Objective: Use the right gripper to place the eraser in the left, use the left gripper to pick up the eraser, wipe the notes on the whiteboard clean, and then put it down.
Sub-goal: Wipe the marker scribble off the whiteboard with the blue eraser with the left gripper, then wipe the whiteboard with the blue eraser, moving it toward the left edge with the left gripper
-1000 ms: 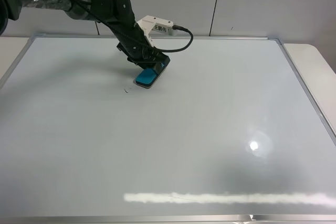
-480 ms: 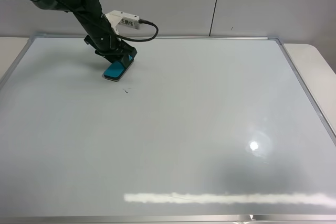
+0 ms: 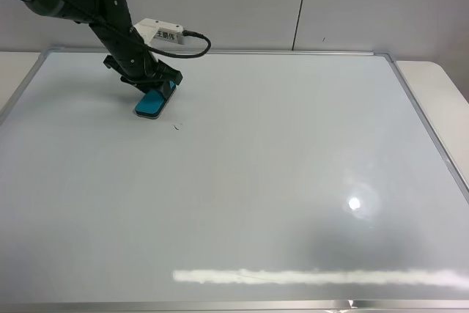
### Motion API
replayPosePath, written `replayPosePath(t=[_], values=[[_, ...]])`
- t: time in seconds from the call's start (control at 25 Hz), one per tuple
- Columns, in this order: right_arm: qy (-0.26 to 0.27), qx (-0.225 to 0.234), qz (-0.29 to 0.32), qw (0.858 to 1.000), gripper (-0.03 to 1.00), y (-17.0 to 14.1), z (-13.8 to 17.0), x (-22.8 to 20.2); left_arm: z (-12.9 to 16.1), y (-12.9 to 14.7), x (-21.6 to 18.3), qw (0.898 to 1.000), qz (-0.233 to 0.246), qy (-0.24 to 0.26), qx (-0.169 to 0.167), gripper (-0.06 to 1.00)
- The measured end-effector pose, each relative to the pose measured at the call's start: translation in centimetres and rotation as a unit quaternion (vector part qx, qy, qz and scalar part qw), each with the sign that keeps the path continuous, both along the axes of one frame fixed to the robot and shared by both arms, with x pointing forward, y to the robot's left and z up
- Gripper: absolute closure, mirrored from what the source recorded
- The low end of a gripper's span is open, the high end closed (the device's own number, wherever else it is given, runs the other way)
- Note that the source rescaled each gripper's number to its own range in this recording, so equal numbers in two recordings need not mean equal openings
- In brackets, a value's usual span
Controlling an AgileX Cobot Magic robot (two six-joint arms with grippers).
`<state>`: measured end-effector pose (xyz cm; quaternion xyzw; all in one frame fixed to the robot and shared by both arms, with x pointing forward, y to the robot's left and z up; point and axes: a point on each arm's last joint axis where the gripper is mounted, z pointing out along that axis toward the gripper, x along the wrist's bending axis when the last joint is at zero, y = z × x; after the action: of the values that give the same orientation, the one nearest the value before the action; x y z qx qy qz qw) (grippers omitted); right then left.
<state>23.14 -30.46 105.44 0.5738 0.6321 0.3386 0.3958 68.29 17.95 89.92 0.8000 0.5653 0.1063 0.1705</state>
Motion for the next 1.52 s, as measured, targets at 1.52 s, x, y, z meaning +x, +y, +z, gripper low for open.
replayPosePath(t=[1.52], values=[[0.000,0.000,0.000,1.000,-0.03,0.0,0.0,0.0,-1.1,-0.2,-6.5,0.998,0.052,-0.016,-0.037,0.94]])
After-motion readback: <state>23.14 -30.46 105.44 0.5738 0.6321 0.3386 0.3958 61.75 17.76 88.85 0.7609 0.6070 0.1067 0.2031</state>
